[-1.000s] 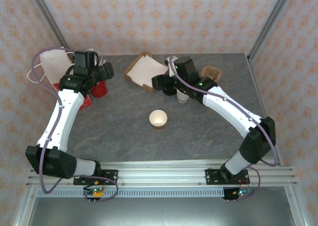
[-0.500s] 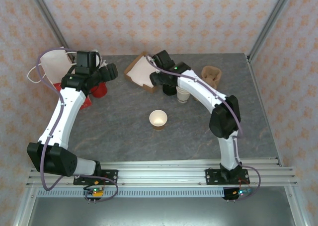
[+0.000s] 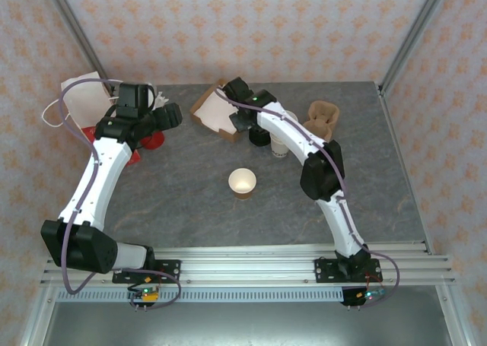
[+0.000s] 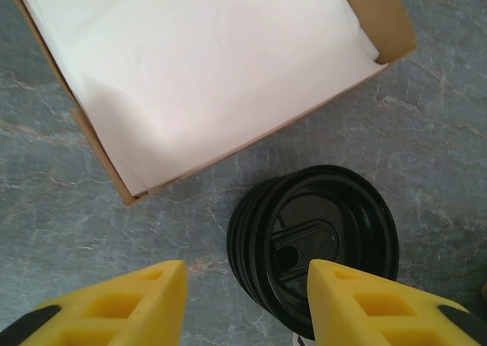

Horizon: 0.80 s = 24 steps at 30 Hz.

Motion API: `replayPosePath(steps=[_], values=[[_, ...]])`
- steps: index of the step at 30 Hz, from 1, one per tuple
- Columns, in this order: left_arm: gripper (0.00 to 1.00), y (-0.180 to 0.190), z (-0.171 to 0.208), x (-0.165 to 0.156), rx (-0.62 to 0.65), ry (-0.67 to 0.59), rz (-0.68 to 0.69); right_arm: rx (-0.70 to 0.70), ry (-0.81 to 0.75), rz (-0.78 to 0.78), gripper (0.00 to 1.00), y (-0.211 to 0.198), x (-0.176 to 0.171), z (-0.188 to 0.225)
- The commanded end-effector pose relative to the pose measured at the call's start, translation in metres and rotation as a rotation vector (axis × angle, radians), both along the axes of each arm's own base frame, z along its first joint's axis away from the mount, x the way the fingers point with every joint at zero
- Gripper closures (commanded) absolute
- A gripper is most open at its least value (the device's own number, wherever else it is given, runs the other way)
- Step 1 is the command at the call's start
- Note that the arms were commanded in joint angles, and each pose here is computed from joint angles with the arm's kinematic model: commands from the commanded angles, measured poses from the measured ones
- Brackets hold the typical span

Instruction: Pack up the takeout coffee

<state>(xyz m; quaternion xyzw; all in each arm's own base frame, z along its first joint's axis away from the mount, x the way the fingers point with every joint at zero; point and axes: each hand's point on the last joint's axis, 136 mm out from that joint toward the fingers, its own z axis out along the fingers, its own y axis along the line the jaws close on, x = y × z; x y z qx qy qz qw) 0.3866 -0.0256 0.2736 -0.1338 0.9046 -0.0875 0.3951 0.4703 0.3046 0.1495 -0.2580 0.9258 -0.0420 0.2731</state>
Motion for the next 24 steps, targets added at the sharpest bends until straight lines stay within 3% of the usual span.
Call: replayPosePath(steps=[1,24], values=[[0.17,-0.002,0.012,-0.004,-0.017,-0.043,-0.008,-0.081,0.011,-0.005,0.55,-0.009,-0.002,-0.005],[0.17,0.000,0.010,-0.008,0.003,-0.049,-0.009,-0.207,0.025,-0.034,0.62,-0.020,0.008,-0.037]])
